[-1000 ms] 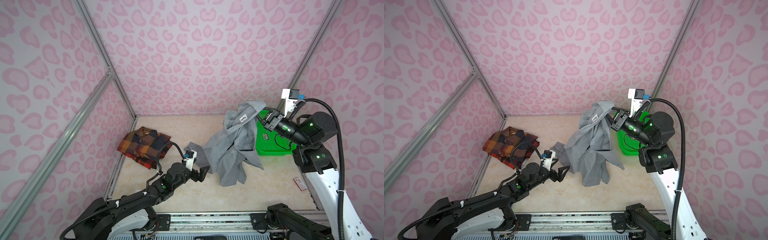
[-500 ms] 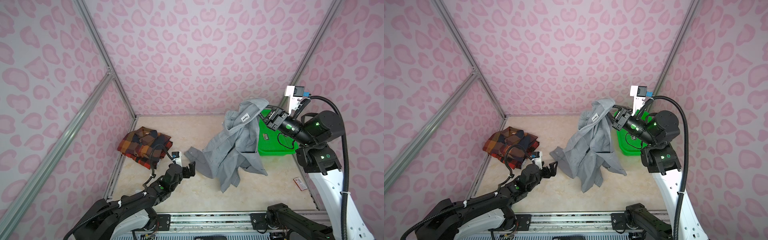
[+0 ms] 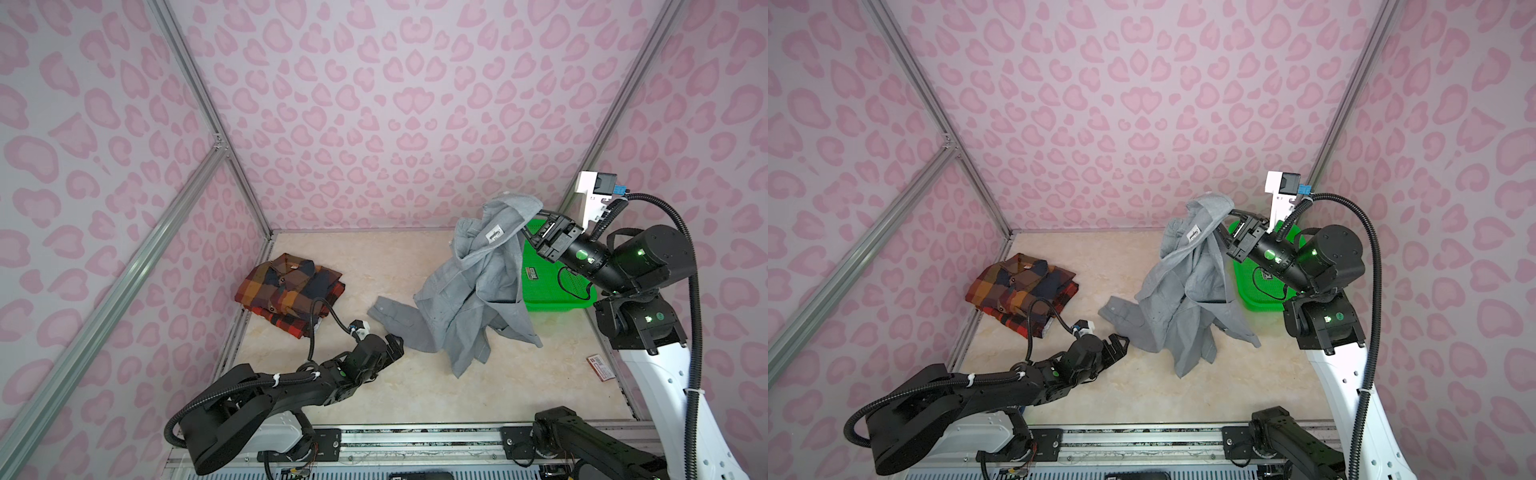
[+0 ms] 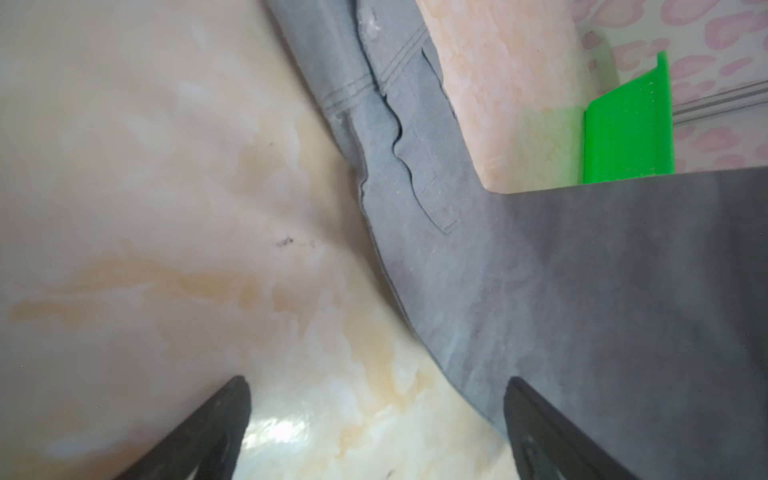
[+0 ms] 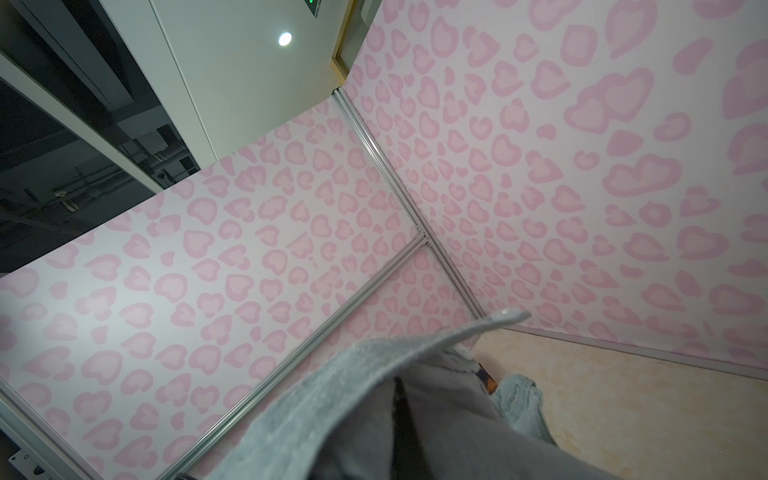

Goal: Fold and stack the long sleeve shirts

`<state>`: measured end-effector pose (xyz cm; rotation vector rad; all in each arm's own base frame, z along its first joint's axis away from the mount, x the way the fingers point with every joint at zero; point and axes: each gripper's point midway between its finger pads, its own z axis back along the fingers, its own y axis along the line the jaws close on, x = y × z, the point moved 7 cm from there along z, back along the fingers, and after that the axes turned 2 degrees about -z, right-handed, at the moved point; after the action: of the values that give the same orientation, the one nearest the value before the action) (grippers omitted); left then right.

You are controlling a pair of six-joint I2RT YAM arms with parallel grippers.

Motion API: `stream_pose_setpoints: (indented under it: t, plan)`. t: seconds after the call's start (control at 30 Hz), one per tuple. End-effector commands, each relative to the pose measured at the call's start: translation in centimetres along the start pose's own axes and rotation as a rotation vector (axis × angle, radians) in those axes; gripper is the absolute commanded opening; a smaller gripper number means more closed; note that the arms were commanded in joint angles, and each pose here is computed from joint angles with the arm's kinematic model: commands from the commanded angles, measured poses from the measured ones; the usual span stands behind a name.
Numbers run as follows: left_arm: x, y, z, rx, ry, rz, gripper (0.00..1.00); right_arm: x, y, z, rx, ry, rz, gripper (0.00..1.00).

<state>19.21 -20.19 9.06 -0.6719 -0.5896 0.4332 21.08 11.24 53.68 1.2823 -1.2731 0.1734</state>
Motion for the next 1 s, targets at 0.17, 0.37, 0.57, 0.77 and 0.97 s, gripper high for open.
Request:
stream_pose_setpoints:
  t: [0.17, 0.37, 0.57, 0.77, 0.97]
  plan:
    - [0.3, -2.2, -2.2, -0.024, -0.015, 0.063, 0.84, 0.4, 1.2, 0.3, 0.055, -0.035, 0.017, 0.0]
    - [0.1, -1.9, -4.1, 0.036, -0.023, 0.058, 0.53, 0.6, 2.3, 0.9, 0.077, -0.042, 0.027, 0.0]
    - [0.7, -2.5, -5.0, 0.035, -0.046, 0.041, 0.12, 0.1, 2.8, 1.1, 0.103, -0.034, 0.019, 0.0]
    - [3.9, -1.6, -3.1, 0.048, -0.122, 0.055, 0.04, -0.9, 1.7, 2.2, -0.006, -0.052, 0.031, 0.0]
    - [12.2, -4.4, 6.0, 0.106, -0.338, -0.1, 0.04, -4.4, -5.0, 4.3, -0.361, -0.077, -0.017, 0.0]
